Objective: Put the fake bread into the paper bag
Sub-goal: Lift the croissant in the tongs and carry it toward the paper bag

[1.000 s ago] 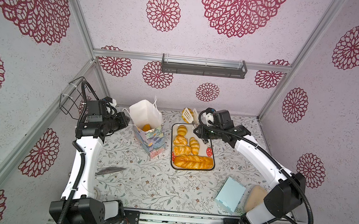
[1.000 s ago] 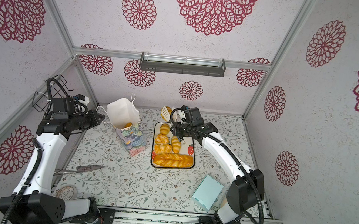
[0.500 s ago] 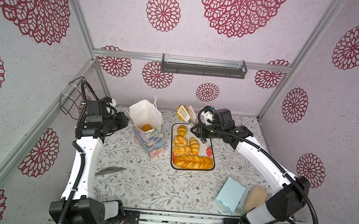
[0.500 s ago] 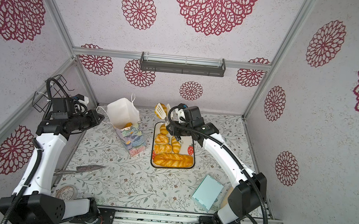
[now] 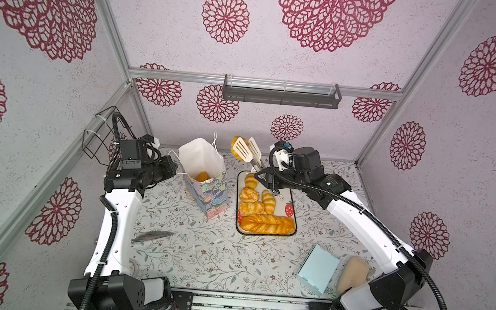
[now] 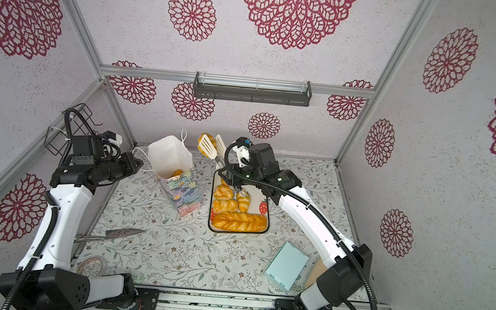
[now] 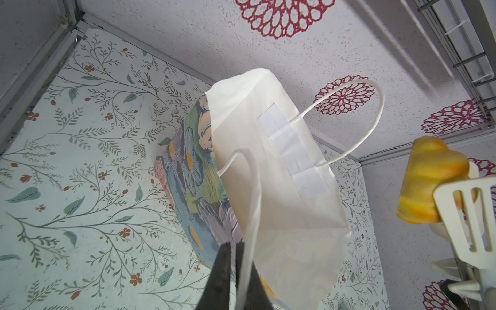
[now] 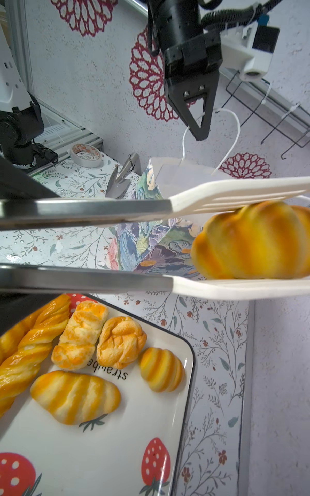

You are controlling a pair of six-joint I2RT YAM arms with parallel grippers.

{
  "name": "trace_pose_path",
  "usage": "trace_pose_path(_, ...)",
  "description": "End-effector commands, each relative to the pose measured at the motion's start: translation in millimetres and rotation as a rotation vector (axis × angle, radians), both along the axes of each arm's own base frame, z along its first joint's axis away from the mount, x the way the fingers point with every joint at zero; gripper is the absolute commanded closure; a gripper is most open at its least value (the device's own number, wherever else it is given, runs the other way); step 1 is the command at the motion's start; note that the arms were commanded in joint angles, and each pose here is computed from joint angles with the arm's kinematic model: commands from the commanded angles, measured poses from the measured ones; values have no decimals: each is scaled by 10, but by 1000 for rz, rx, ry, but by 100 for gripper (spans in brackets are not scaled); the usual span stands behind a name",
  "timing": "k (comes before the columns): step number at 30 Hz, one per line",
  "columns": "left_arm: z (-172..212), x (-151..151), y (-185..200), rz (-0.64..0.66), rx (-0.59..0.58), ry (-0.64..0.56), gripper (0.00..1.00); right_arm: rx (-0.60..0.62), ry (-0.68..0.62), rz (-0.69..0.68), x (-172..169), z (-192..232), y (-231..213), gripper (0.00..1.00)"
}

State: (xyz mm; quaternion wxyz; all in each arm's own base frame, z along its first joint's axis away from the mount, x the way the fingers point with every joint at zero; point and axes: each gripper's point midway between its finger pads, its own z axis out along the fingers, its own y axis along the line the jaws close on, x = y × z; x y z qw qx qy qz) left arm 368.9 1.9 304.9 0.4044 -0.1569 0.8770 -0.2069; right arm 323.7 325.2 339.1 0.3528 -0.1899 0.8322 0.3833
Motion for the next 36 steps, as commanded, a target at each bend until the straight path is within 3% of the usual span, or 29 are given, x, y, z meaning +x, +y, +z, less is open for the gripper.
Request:
trace_pose_path(1, -35, -52, 32, 5, 20, 10, 90, 91, -150, 50, -81, 554, 84, 59)
trace_pose_path(36, -20, -41, 8, -6, 14, 6, 90, 48, -130, 232, -400, 372, 872, 58)
